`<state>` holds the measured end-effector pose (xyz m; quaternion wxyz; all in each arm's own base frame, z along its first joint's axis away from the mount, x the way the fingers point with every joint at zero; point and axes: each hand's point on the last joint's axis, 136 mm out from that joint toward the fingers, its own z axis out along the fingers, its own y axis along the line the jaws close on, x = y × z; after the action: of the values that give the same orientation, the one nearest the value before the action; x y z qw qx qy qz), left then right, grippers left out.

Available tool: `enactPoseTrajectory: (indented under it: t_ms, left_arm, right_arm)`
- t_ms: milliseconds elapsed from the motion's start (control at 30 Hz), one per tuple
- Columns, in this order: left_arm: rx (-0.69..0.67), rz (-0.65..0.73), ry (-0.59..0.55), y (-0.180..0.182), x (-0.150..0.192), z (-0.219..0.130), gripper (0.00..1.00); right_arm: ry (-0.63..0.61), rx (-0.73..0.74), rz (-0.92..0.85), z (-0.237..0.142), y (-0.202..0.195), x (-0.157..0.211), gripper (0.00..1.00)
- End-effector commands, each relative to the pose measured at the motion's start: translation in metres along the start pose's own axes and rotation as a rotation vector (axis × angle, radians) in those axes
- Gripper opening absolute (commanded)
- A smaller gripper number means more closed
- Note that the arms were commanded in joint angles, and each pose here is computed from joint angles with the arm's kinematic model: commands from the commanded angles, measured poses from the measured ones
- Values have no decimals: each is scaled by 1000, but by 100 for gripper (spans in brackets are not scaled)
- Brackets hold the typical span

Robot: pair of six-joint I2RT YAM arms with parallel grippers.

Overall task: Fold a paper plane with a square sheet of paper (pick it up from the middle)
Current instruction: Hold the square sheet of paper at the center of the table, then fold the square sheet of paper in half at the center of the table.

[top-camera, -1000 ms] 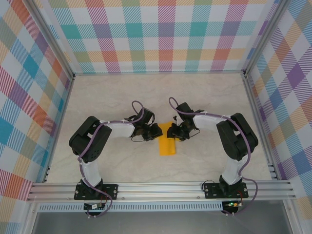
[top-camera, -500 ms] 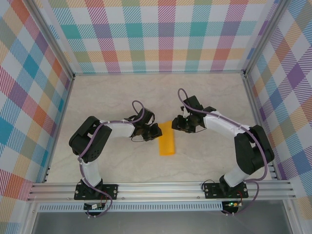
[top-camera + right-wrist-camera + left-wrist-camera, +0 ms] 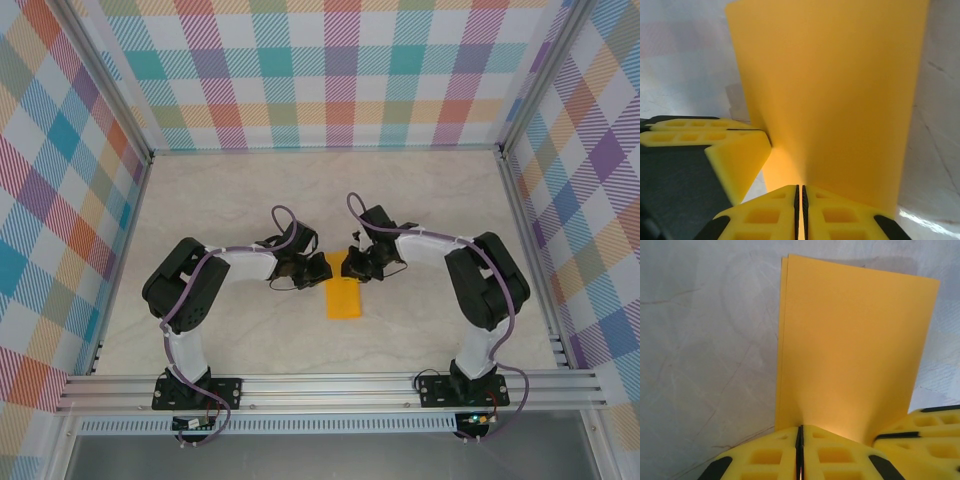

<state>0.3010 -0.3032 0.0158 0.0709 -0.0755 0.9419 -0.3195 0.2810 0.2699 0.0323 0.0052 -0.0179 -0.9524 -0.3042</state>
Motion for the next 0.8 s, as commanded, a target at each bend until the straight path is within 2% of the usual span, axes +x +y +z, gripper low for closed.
enactPoseTrajectory:
  t_ms: [0, 433, 767]
  left_arm:
    - [-269, -54, 76, 74, 32, 15, 9]
    - [-322, -76, 90, 92, 40, 15, 8]
    - [-351, -87, 105, 106, 49, 16, 6]
  right_arm:
    - [26, 2, -20, 4, 2, 1, 13]
    - [29, 51, -35, 6, -35, 6, 14]
    - [7, 103, 35, -4, -75, 13, 13]
